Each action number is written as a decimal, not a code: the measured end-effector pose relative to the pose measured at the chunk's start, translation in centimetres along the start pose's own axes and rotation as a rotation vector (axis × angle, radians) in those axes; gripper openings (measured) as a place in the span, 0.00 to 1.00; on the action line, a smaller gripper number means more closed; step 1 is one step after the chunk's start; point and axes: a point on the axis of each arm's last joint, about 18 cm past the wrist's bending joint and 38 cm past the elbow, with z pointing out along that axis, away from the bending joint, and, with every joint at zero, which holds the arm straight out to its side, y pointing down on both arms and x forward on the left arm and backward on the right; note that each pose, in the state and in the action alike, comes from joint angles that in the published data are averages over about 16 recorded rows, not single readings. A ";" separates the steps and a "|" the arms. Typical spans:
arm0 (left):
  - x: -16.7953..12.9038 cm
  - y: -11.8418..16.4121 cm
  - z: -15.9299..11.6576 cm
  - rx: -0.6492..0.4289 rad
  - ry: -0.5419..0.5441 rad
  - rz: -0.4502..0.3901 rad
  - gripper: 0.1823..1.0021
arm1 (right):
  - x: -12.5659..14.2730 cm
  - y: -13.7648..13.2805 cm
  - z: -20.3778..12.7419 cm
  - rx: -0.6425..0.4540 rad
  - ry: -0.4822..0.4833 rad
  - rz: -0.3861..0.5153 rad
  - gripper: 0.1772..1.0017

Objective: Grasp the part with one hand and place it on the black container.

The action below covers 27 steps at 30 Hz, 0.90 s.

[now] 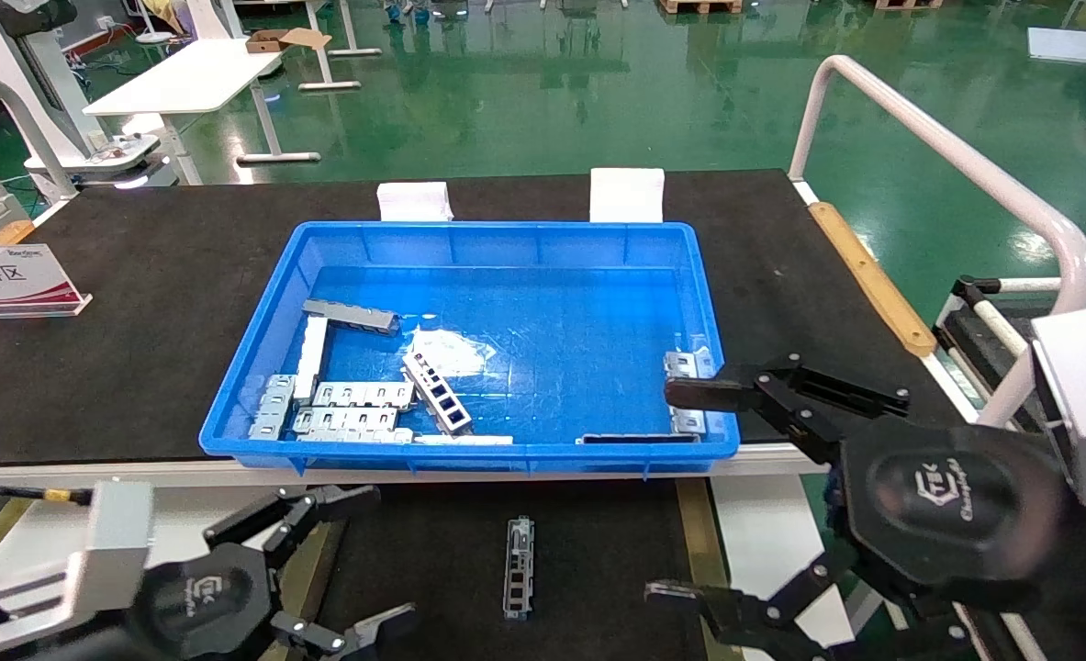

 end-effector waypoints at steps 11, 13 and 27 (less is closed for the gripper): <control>0.7 -4.1 -1.6 0.036 0.053 0.094 1.00 | 0.0 0.0 0.0 0.000 0.000 0.000 1.00; 0.8 -4.5 -1.8 0.039 0.059 0.103 1.00 | 0.0 0.0 0.0 0.000 0.000 0.000 1.00; 1.5 -5.8 -2.3 0.051 0.084 0.126 1.00 | 0.0 0.0 0.0 0.000 0.000 0.000 1.00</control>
